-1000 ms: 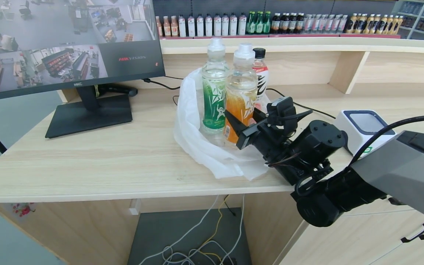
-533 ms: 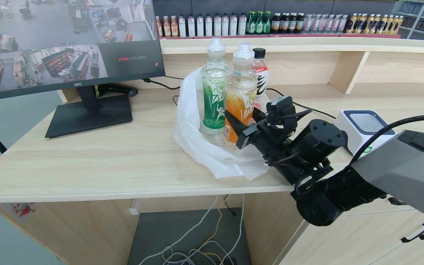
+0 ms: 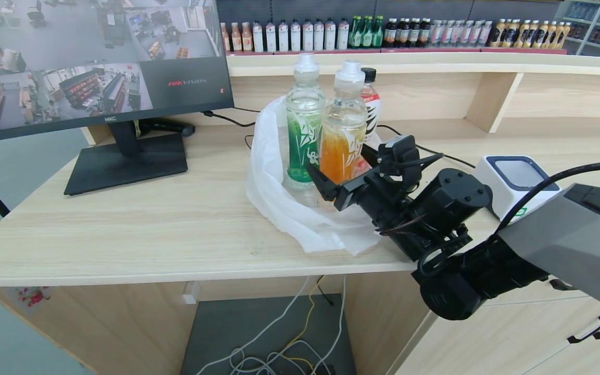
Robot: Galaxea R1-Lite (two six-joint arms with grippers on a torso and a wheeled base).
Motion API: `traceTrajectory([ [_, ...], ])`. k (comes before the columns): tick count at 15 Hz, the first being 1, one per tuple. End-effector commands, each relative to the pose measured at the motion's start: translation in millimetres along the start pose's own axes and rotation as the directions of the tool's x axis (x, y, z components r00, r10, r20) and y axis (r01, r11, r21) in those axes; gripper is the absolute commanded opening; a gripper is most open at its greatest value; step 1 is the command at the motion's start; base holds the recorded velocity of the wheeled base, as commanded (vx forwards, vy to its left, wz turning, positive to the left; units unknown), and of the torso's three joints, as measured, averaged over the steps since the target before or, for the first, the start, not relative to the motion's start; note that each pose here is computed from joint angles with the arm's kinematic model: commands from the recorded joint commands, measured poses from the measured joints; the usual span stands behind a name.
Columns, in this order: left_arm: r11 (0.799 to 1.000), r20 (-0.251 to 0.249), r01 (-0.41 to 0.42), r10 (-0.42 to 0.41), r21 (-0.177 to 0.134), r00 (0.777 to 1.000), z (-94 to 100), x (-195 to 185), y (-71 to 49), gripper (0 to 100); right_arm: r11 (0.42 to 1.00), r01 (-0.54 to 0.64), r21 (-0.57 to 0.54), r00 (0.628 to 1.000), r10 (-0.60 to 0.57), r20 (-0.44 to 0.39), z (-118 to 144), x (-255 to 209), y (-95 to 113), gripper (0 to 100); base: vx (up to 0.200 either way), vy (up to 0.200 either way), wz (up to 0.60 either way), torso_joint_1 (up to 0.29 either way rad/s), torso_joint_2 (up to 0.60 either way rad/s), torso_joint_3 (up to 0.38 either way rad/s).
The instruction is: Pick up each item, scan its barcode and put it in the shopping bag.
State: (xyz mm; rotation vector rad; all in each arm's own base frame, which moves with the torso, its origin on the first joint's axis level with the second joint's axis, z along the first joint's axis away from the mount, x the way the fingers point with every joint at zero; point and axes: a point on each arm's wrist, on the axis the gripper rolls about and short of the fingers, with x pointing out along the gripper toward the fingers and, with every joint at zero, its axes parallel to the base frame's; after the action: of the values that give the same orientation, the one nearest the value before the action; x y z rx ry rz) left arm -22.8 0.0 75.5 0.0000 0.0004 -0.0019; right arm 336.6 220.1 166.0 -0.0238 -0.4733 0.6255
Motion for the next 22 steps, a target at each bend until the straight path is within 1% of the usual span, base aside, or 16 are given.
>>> traceTrajectory([
  [1,1.0,0.0,0.0,0.0,0.0,1.0,0.0,0.0,0.0,100,1.0,-0.001,0.0,1.0,0.001,0.004,1.7,-0.3,0.4,100,0.0,0.0,0.0,0.0,0.0,0.0],
  [4,1.0,0.0,0.0,0.0,0.0,1.0,0.0,0.0,0.0,100,1.0,0.0,0.001,1.0,0.0,-0.013,3.7,-6.4,0.0,100,0.0,0.0,0.0,0.0,0.0,0.0],
  [6,1.0,0.0,0.0,0.0,0.0,1.0,0.0,0.0,0.0,100,1.0,0.0,0.001,1.0,0.0,-0.01,6.6,-7.4,0.3,100,0.0,0.0,0.0,0.0,0.0,0.0],
  [9,1.0,0.0,0.0,0.0,0.0,1.0,0.0,0.0,0.0,100,1.0,0.024,0.0,1.0,-0.024,0.009,19.0,-9.6,-2.3,100,0.0,0.0,0.0,0.0,0.0,0.0],
  [10,1.0,0.0,0.0,0.0,0.0,1.0,0.0,0.0,0.0,100,0.999,0.032,0.0,0.999,-0.032,0.009,24.8,-13.4,-2.9,100,0.0,0.0,0.0,0.0,0.0,0.0],
  [12,1.0,0.0,0.0,0.0,0.0,1.0,0.0,0.0,0.0,100,0.999,0.047,-0.001,0.998,-0.047,0.03,48.4,-25.5,-6.8,100,0.0,0.0,0.0,0.0,0.0,0.0],
  [14,1.0,0.0,-0.002,0.002,0.0,1.0,0.0,0.0,0.0,100,0.995,0.098,-0.011,0.994,-0.097,0.048,66.2,-35.8,-16.8,100,0.0,0.0,0.0,0.0,0.0,0.0],
  [15,1.0,0.0,0.0,0.0,0.0,1.0,0.0,0.0,0.0,100,0.99,0.136,-0.024,0.989,-0.134,0.057,82.7,-51.0,-27.3,100,0.0,0.0,0.0,0.0,0.0,0.0],
  [16,1.0,0.0,0.0,0.0,0.0,1.0,0.0,0.0,0.0,100,0.987,0.158,-0.036,0.986,-0.155,0.055,88.8,-60.2,-34.4,100,0.0,0.0,0.0,0.0,0.0,0.0],
  [18,1.0,0.0,-0.002,0.002,0.0,1.0,0.0,0.0,0.0,100,0.956,0.276,-0.101,0.961,-0.274,0.032,112.8,-112.4,-64.8,100,0.0,0.0,0.0,0.0,0.0,0.0],
  [19,1.0,0.0,0.0,0.0,0.0,1.0,0.0,0.0,0.0,100,0.933,0.334,-0.132,0.942,-0.334,0.02,121.1,-137.7,-75.4,100,0.0,0.0,0.0,0.0,0.0,0.0],
  [20,1.0,0.0,0.0,0.0,0.0,1.0,0.0,0.0,0.0,100,0.918,0.367,-0.15,0.929,-0.37,0.011,123.4,-150.6,-81.3,100,0.0,0.0,0.0,0.0,0.0,0.0],
  [21,1.0,0.0,0.0,0.0,0.0,1.0,0.0,0.0,0.0,100,0.884,0.428,-0.186,0.899,-0.438,-0.013,125.2,-174.7,-90.2,100,0.0,0.0,0.0,0.0,0.0,0.0],
  [22,1.0,0.0,0.0,0.0,0.0,1.0,0.0,0.0,0.0,100,0.855,0.471,-0.215,0.873,-0.487,-0.021,131.5,-200.1,-89.5,100,0.0,0.0,0.0,0.0,0.0,0.0],
])
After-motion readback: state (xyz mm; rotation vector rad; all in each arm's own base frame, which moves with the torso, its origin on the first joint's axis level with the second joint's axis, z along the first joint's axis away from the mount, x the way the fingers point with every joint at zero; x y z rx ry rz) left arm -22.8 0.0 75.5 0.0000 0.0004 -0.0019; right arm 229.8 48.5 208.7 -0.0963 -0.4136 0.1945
